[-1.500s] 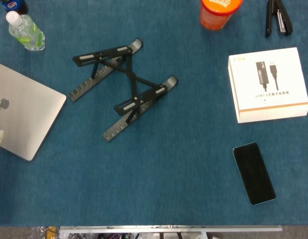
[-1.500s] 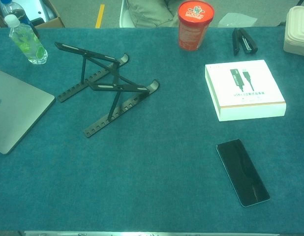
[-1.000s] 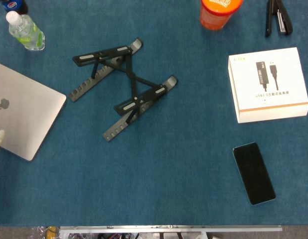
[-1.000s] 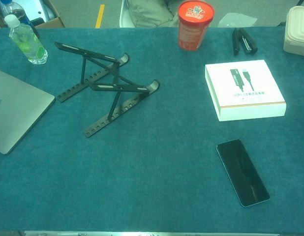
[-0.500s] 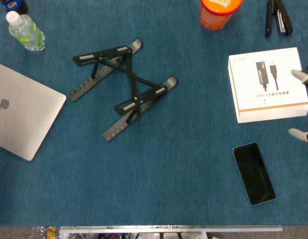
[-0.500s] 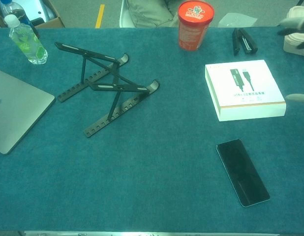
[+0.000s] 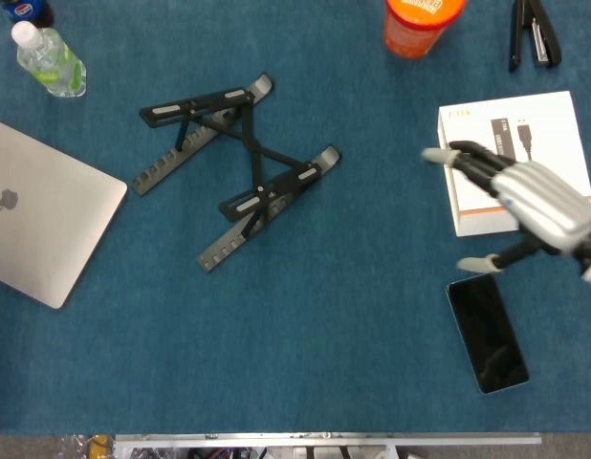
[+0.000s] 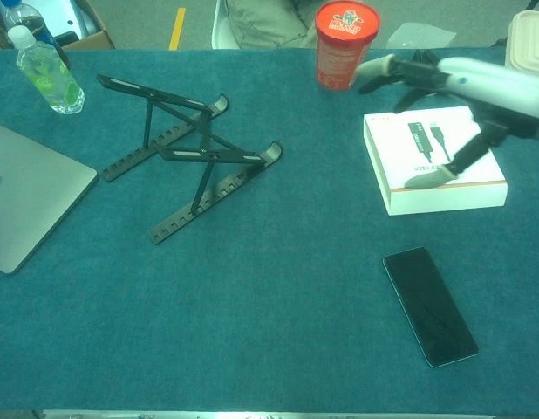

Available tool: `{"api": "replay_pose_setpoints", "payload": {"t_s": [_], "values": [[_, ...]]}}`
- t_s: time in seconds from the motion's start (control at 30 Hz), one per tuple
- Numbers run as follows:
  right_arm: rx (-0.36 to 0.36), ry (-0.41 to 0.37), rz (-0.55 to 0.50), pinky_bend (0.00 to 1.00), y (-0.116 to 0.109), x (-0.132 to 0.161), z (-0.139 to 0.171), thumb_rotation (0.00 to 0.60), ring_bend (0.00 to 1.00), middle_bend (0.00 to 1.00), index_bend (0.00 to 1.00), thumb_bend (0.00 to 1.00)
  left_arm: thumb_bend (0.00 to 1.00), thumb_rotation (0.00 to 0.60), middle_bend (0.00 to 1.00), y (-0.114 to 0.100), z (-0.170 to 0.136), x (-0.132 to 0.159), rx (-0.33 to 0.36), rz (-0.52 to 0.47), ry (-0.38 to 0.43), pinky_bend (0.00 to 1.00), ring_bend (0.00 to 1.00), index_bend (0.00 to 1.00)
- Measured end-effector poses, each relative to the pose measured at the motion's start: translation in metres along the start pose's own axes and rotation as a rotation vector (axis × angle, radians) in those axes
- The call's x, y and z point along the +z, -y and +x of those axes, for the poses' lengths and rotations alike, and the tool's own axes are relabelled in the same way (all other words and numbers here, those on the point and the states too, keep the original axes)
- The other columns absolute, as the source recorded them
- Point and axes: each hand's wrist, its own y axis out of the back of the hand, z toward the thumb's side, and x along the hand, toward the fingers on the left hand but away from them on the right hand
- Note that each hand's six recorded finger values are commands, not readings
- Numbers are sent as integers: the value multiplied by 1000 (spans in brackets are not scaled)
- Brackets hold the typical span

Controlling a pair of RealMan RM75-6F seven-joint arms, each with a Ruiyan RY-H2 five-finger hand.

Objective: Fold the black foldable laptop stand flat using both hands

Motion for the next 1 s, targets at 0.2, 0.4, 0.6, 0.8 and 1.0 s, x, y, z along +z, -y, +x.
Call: {"api": "replay_pose_setpoints", "payload": {"t_s": [0.2, 0.4, 0.6, 0.8, 1.0], "values": [[43, -36, 19, 211, 8, 20, -33, 600, 42, 140, 3, 0, 237, 600, 55, -4, -5, -3, 2, 1, -3, 33, 0, 100], [53, -67, 63, 211, 17, 37, -60, 600, 42, 169, 6, 0, 237, 600, 55, -6, -7, -4, 3, 0, -5, 33, 0, 100], [47, -96, 136, 211, 25, 51, -86, 600, 42, 179, 10, 0, 237, 600, 55, -4, -7, -3, -2, 2, -2, 32, 0, 100], [35, -124, 180, 211, 34, 68, -119, 600, 42, 183, 11, 0, 237, 600, 55, -4, -8, -5, -3, 8, -8, 32, 0, 100], [43, -144, 223, 211, 46, 85, -148, 600, 41, 183, 11, 0, 237, 600, 55, -4, -9, -9, -7, 9, -17, 33, 0, 100]]}}
